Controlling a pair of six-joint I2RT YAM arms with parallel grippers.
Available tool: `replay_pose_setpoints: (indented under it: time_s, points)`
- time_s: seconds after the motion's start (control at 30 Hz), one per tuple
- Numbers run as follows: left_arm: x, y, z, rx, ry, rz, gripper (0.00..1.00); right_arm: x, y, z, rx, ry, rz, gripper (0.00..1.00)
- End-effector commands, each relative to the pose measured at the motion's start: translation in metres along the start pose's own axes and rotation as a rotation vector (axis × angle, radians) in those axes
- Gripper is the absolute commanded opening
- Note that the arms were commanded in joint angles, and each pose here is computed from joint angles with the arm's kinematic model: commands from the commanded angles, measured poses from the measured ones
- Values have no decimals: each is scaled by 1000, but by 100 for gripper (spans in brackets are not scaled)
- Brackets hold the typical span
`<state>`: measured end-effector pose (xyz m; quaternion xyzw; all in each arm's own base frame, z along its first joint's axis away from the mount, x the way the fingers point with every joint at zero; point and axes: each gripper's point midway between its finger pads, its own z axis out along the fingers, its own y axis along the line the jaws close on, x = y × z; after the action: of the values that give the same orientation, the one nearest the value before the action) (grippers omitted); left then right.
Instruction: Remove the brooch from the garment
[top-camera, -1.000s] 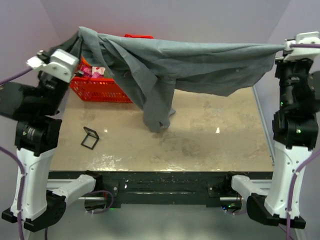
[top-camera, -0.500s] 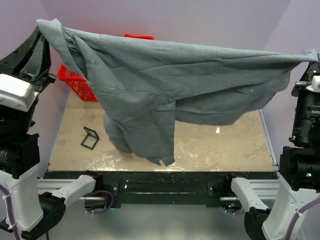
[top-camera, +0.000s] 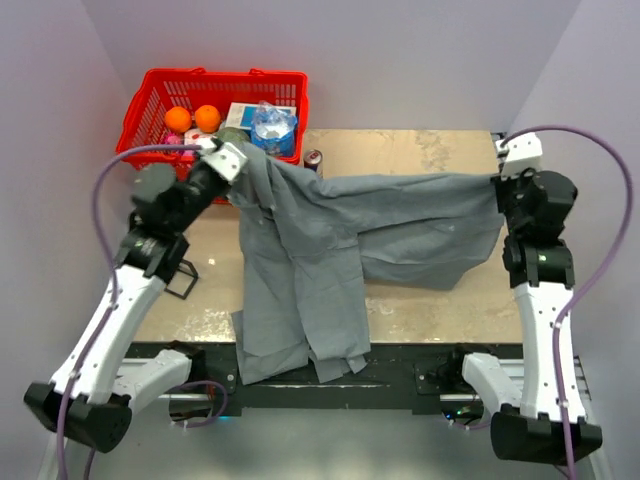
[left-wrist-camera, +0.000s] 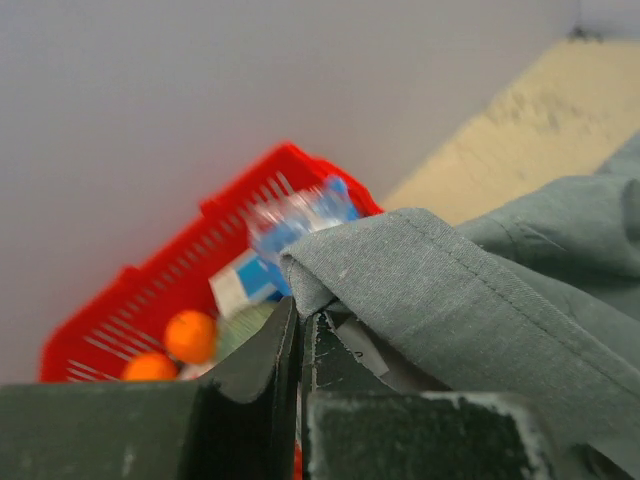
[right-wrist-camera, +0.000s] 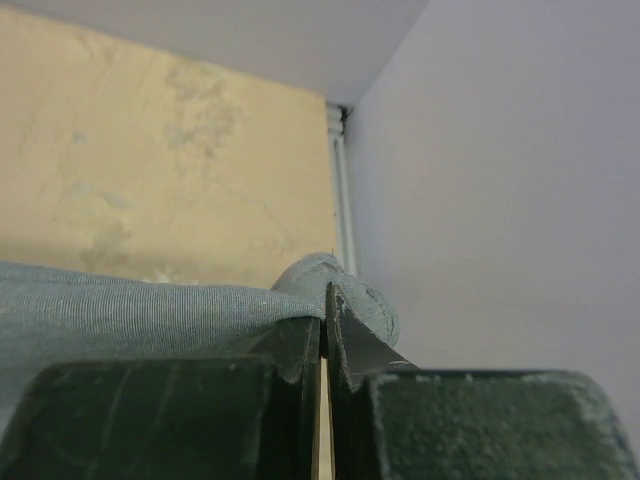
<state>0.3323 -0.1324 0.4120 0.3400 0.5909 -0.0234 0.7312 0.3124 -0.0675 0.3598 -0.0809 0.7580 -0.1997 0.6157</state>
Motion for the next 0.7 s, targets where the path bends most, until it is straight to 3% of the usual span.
replay_pose_setpoints:
  time_s: [0.0,0.13,0.33,0.47,0.57,0.6,0.67]
  points:
    - [76,-37,23,59,102,-114,0,33,13,24,-15,38,-59,0]
    - [108,-51,27,69,154,-144,0,50,6,34,48,64,-115,0]
    - [101,-46,10,48,179,-162,0,58,13,19,-11,126,-113,0]
    - [75,-44,-22,77,180,-124,0,49,11,-14,-54,136,-137,0]
    - [66,-54,-52,151,227,-104,0,46,19,-50,-142,141,-169,0]
    - [75,-66,-68,203,293,-116,0,52,21,-68,-169,164,-184,0]
    - [60,-67,-91,215,291,-100,0,49,19,-90,-193,156,-232,0]
